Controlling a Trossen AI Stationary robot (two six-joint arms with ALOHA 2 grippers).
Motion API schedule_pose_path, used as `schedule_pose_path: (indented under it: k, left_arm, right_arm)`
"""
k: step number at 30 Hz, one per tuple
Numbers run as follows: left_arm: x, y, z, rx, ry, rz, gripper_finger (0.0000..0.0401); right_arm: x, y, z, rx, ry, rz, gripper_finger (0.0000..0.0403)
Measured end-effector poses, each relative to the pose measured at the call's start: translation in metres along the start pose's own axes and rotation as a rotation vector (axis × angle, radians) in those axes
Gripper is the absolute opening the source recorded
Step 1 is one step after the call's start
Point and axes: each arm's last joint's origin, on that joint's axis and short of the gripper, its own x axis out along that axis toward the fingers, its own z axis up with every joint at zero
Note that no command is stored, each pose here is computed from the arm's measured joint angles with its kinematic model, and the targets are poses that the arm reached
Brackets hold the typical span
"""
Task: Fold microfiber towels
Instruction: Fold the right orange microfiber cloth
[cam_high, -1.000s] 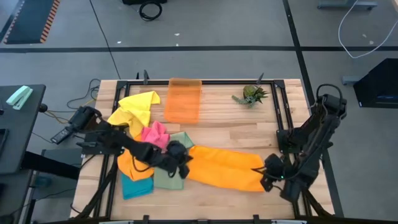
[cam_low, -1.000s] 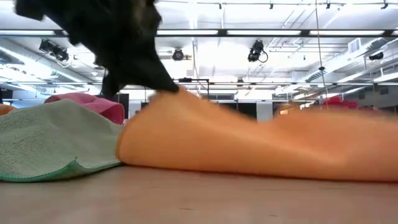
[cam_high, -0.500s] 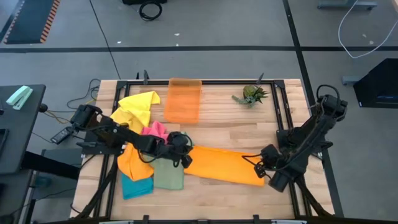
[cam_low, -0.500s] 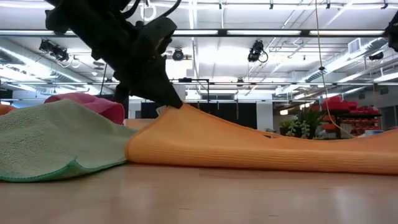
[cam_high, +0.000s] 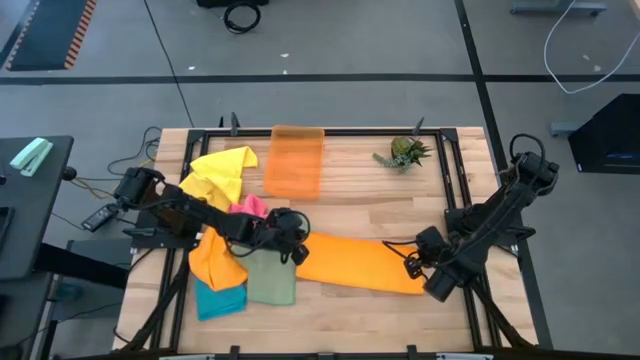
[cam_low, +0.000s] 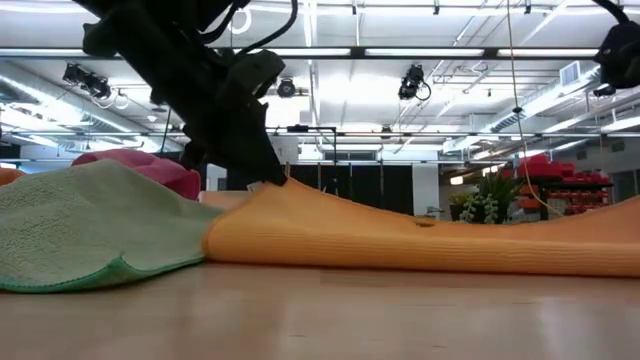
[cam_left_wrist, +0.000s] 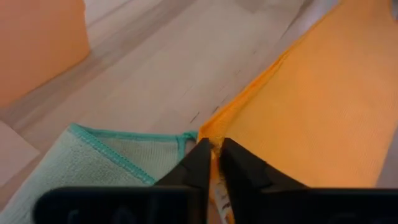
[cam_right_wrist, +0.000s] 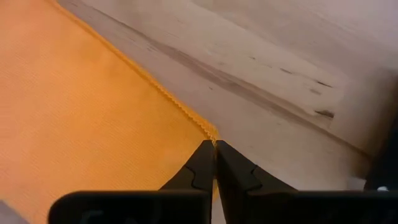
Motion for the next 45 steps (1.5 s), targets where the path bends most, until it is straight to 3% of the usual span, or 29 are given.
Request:
schedule_pose_path:
  k: [6, 11, 15, 19, 22, 24, 28, 36, 41, 45]
  left_arm:
    - [0.001, 0.001, 0.001, -0.009, 0.032, -0.026, 0.0131]
    - [0.001, -0.001, 0.002, -0.015, 0.032, -0.053, 0.0168]
    - [-0.001, -0.009, 0.003, 0.015, 0.04, -0.155, 0.0168]
    - [-0.003, -0.014, -0.001, 0.027, 0.067, -0.205, 0.0131]
    - [-0.001, -0.015, -0.006, 0.04, 0.081, -0.203, 0.0073]
    - [0.005, -0.016, -0.01, 0.044, 0.088, -0.198, 0.0025]
    - [0.018, -0.017, -0.023, 0.033, 0.136, -0.204, 0.0013]
    - [0.036, -0.038, -0.048, 0.025, 0.235, -0.236, 0.001]
    - [0.036, -0.073, -0.051, 0.036, 0.291, -0.336, 0.0006]
    - [0.022, -0.106, -0.036, 0.114, 0.306, -0.416, 0.0014]
  right_arm:
    - [0.002, 0.001, 0.004, 0.015, 0.02, -0.022, 0.0073]
    - [-0.006, 0.003, 0.014, 0.012, 0.018, -0.068, 0.0129]
    - [-0.025, 0.011, 0.021, -0.017, 0.023, -0.059, 0.0163]
    - [-0.042, 0.026, 0.02, 0.018, 0.063, 0.062, 0.0172]
    - [-0.038, 0.037, 0.009, 0.065, 0.108, 0.2, 0.0148]
    - [-0.026, 0.041, -0.001, 0.085, 0.128, 0.248, 0.0106]
    - [-0.001, 0.046, -0.019, 0.098, 0.162, 0.288, 0.0014]
    - [0.024, 0.036, -0.021, 0.046, 0.196, 0.056, 0.0005]
    - [0.035, 0.028, 0.008, 0.042, 0.123, -0.113, 0.0004]
    - [0.046, 0.023, 0.042, 0.007, 0.054, -0.217, 0.0003]
